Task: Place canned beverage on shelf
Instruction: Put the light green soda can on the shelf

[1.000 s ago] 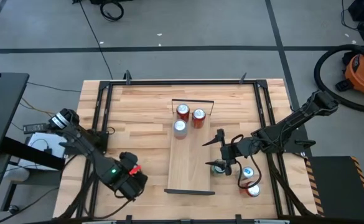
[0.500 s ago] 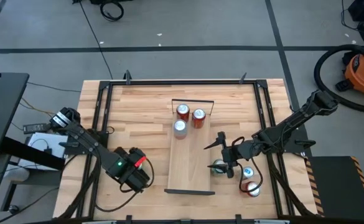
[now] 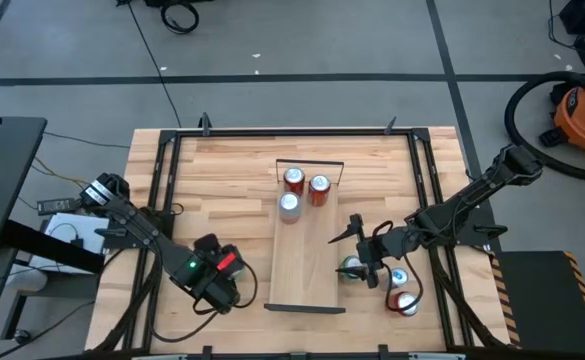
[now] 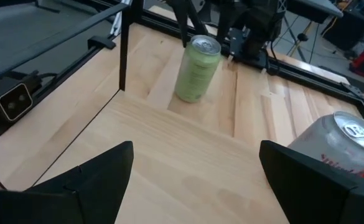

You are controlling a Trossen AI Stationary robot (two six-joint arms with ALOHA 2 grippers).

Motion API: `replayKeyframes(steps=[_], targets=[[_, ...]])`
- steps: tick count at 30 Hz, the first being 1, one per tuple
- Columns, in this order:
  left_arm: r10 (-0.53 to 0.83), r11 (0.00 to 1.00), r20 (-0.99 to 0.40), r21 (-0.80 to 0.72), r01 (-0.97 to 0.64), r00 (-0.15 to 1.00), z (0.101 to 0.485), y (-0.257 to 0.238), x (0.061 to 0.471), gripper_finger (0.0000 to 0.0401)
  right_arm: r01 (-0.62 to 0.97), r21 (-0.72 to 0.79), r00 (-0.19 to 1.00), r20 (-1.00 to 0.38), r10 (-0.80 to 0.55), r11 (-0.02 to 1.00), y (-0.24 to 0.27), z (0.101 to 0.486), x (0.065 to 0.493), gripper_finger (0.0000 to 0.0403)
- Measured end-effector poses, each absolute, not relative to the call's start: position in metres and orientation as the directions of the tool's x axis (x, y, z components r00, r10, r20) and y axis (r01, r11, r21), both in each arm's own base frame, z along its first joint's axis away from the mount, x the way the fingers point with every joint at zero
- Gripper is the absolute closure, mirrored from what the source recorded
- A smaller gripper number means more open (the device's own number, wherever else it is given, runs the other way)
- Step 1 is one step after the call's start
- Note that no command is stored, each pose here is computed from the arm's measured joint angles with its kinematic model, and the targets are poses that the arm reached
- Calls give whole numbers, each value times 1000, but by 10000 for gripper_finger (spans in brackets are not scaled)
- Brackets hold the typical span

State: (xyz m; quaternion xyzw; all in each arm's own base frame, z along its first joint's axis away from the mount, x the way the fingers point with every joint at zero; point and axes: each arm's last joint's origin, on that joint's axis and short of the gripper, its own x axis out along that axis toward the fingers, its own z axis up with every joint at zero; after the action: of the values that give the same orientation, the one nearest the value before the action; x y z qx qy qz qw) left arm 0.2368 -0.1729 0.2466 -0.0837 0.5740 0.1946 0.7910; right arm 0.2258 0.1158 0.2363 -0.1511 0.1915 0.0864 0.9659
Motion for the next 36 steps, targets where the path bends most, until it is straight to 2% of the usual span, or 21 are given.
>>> replayKeyframes(steps=[6,14,20,26,31,36], targets=[[226,961,-929,163,-225,292,247,-166,245,104,-174,-184,915,-392,91,967,115,236,226,43],[284,957,-903,285,-44,322,248,-152,256,104,-52,-84,926,-378,16,995,113,237,226,43],[244,970,-928,238,-56,282,248,-143,260,104,-9,-32,928,-374,-4,999,113,237,226,43],[227,973,-934,208,-97,277,262,-134,256,104,19,-49,929,-367,-36,999,112,237,226,43],[246,954,-900,158,-256,360,281,-128,258,103,50,-84,931,-358,-77,995,111,238,226,43],[223,923,-906,77,-377,360,279,-123,266,83,49,-103,931,-354,-83,993,111,238,226,43]])
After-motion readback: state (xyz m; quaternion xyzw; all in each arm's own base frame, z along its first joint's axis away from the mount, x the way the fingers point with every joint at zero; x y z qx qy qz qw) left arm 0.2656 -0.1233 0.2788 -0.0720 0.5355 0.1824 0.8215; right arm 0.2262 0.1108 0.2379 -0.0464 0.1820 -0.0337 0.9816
